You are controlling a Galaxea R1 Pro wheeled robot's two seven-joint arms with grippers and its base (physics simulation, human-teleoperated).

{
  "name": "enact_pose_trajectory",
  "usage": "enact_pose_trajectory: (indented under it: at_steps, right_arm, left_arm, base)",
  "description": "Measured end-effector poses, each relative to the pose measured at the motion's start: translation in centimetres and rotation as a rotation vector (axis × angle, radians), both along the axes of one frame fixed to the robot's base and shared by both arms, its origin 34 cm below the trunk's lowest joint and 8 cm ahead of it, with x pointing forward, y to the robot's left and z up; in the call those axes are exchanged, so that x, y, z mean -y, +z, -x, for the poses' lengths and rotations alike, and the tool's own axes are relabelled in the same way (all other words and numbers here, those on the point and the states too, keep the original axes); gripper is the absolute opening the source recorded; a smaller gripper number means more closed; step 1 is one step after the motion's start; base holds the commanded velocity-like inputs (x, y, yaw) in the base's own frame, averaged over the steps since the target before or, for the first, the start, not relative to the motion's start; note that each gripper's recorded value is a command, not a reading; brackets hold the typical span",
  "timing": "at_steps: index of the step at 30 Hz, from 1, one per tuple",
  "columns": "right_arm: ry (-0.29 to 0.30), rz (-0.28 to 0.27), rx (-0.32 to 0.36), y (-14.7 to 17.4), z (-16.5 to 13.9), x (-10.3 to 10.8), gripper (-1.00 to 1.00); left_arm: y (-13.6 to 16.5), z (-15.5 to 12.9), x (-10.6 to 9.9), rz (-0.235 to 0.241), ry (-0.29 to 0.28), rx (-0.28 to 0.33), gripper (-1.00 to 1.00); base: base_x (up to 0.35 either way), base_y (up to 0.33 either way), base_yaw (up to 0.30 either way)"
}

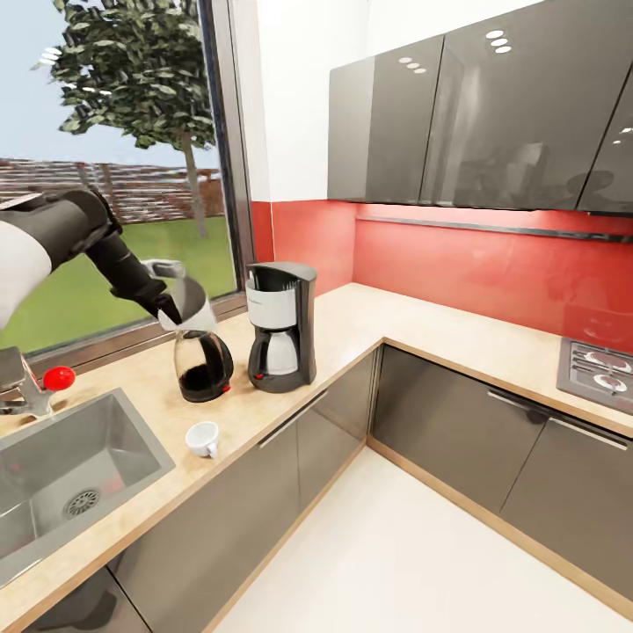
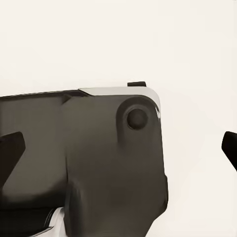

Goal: Set up a coffee station on the kitchen countertop: keep the coffee maker on the countertop, move the bottle of coffee from the kitchen shelf to the counter next to the coffee maker, place a paper coffee filter on top of the coffee maker, put the saucer next to the coffee maker with the coffee cup on the saucer, and place the electric kettle next to the coffee maker.

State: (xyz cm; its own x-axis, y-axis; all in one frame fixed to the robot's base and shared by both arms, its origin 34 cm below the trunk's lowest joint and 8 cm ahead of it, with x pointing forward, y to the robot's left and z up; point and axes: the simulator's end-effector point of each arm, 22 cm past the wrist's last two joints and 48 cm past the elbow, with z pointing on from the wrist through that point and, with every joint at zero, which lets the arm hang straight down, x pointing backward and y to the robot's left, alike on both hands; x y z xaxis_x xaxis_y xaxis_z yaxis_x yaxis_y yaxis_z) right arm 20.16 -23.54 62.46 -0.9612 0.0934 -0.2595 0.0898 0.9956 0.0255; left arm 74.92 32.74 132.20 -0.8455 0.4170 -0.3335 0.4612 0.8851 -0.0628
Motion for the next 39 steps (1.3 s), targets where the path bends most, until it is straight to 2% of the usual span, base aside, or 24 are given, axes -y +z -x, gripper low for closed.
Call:
enact_pose_trajectory:
  at_steps: [1,3,7,10,12,18,23,39]
  right_arm:
    - [0.000,0.000,0.000,0.0,0.0,0.0,1.00]
    - [0.000,0.000,0.000,0.0,0.0,0.0,1.00]
    - [0.000,0.000,0.000,0.0,0.0,0.0,1.00]
    - [0.001,0.001,0.001,0.0,0.0,0.0,1.00]
    - [0.000,0.001,0.001,0.0,0.0,0.0,1.00]
    - [-0.001,0.000,0.000,0.0,0.0,0.0,1.00]
    - [-0.007,0.003,0.002,0.0,-0.1,0.2,1.00]
    - [-0.005,0.003,0.020,0.2,-0.8,0.2,1.00]
  left_arm:
    - [0.2,0.0,0.1,-0.037,-0.015,0.001,-1.00]
    - [0.9,-0.2,0.7,-0.070,-0.042,0.012,-1.00]
    - [2.4,-0.5,2.3,-0.100,-0.094,0.039,-1.00]
    - [3.1,-0.6,2.7,-0.120,-0.147,0.058,-1.00]
    - [3.4,-0.6,2.7,-0.126,-0.161,0.066,-1.00]
    - [4.2,-0.6,2.1,-0.130,-0.167,0.082,-1.00]
    - [5.8,-0.7,2.6,-0.134,-0.176,0.109,-1.00]
    - [7.5,0.0,3.1,-0.142,-0.188,0.137,-1.00]
  base:
    - [0.000,0.000,0.000]
    - [0.000,0.000,0.000]
    - [0.000,0.000,0.000]
    - [0.000,0.000,0.000]
    - [0.000,0.000,0.000]
    - [0.000,0.000,0.000]
    - [0.000,0.000,0.033]
    - [0.035,0.000,0.145]
